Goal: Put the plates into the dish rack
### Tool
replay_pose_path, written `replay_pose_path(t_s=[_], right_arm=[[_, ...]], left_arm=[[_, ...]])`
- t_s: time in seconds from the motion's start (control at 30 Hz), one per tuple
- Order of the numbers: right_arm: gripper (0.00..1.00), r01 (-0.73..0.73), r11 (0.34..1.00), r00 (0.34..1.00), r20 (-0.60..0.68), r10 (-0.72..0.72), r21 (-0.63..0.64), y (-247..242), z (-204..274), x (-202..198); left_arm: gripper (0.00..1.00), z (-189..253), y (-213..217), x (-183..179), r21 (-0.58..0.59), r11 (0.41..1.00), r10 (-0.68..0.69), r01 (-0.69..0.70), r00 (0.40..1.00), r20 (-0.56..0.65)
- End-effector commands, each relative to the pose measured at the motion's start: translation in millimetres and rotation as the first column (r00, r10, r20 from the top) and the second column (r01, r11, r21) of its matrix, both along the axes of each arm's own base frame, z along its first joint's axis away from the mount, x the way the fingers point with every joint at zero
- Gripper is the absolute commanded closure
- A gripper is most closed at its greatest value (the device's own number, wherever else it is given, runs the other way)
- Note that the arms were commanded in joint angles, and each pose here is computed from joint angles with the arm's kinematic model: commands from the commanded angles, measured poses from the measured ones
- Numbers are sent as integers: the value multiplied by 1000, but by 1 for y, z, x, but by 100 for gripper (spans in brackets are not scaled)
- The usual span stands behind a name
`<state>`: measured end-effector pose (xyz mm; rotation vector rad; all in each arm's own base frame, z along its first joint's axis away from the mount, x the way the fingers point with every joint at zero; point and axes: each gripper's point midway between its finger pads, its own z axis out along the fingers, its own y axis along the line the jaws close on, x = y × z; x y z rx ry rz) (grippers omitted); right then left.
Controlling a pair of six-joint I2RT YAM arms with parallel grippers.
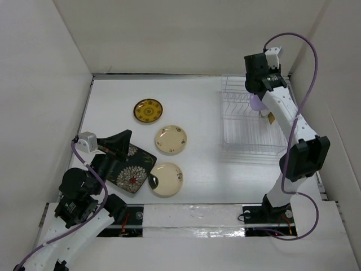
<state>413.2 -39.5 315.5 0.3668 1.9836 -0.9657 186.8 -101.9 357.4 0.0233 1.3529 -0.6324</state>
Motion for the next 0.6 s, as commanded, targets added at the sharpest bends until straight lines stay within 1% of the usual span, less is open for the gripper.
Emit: replay_pose_path(t_s=[0.0,0.07,0.17,0.3,0.33,0.37,0.5,0.57], right_arm=[[100,120,981,992,49,-114,-151,-23,55,-10],[100,133,970,991,30,-129,-204,-27,54,-1],[100,142,959,989,3,-146,-244,-27,48,5],[100,155,930,980,-67,-187,-334,-29,32,13],[100,146,924,982,-61,-179,-354,-24,37,18],[100,139,915,979,-87,-185,-380,-25,30,19],[100,157,889,974,-81,-211,-431,-24,39,27],[100,146,879,977,-75,-202,-454,-19,45,32]], left_arm=[[97,18,0,-9,-40,999,-30,32,998,58],[97,18,-2,-10,-39,998,-39,42,997,60],[97,19,-1,-11,-43,998,-38,40,997,65],[97,20,3,-11,-51,998,-26,29,997,69],[97,20,3,-11,-51,998,-26,29,997,69],[97,20,3,-11,-51,998,-25,29,997,69],[97,19,1,-10,-44,998,-30,33,997,64],[96,20,3,-10,-50,999,-18,21,998,65]])
